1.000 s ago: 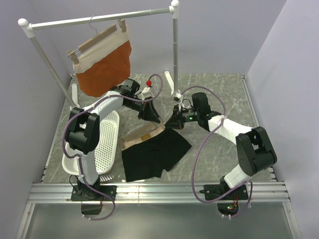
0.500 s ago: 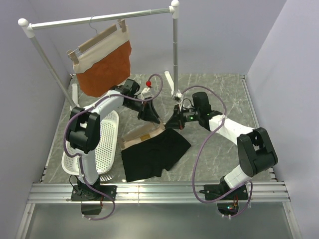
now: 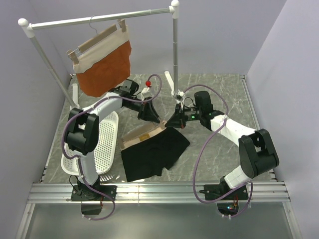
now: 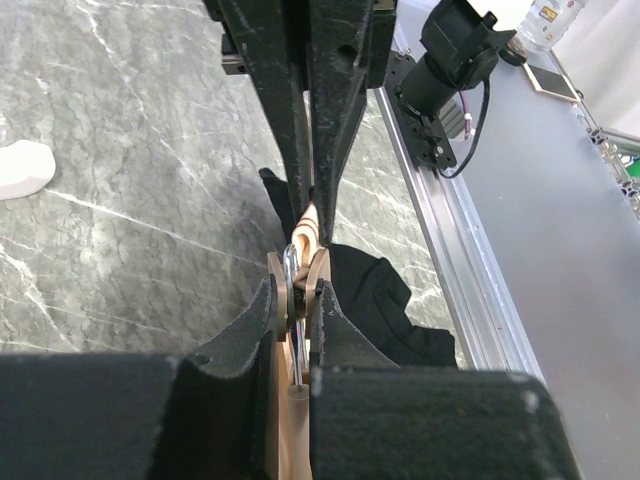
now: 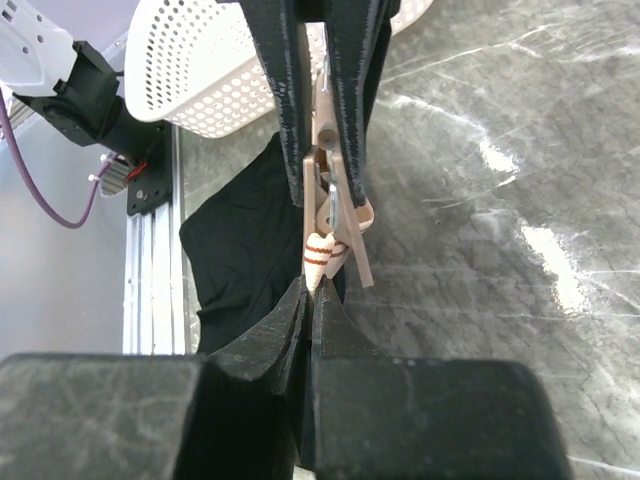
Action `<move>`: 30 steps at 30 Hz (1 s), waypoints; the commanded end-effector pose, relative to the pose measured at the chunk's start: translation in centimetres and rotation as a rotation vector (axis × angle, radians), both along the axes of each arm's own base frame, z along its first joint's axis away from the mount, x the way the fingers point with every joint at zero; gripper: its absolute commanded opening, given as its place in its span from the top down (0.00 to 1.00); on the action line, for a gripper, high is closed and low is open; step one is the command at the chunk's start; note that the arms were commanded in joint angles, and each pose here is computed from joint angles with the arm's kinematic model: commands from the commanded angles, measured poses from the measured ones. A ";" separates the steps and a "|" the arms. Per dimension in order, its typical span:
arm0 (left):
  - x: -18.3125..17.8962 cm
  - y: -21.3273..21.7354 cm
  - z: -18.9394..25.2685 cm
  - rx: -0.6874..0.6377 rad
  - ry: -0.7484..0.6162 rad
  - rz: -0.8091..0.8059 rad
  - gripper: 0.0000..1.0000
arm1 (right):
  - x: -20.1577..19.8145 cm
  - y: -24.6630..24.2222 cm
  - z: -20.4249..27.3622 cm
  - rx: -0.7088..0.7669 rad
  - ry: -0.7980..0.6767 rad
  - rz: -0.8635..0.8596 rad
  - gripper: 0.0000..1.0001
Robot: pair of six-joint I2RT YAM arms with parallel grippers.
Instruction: Clip the underwear to the hanger
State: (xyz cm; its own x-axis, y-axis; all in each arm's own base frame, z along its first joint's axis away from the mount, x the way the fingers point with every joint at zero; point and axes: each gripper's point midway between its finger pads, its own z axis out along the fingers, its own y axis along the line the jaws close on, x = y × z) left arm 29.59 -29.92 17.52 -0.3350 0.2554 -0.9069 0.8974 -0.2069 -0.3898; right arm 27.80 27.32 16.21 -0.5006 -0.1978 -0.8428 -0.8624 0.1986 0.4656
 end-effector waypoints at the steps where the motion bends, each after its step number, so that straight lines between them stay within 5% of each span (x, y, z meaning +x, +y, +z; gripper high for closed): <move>1: 0.4 -0.1 1.4 -0.043 -0.099 -0.025 0.99 | 1.1 0.5 3.6 0.054 -0.118 0.002 1.00; 5: 0.2 0.1 1.3 -0.041 -0.092 -0.038 0.93 | 1.4 0.4 3.6 0.050 -0.123 -0.010 1.00; 9: 0.1 0.1 1.3 -0.031 -0.094 -0.039 0.72 | 1.5 0.4 3.7 0.050 -0.122 -0.014 1.00; 23: 1.5 -0.1 1.3 0.014 -0.117 0.052 0.55 | 1.2 0.6 4.7 0.069 -0.114 0.005 1.00; 30: 3.2 -0.1 2.1 0.042 -0.179 0.159 0.31 | 0.9 0.4 4.2 0.060 -0.108 0.002 1.00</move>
State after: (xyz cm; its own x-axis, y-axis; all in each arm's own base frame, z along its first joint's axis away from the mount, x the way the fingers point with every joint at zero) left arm 31.40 -29.87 16.59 -0.2900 0.2871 -0.9129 0.9394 -0.0967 -0.3288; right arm 28.37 27.54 17.10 -0.4963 -0.1814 -0.8490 -0.8634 0.2047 0.4611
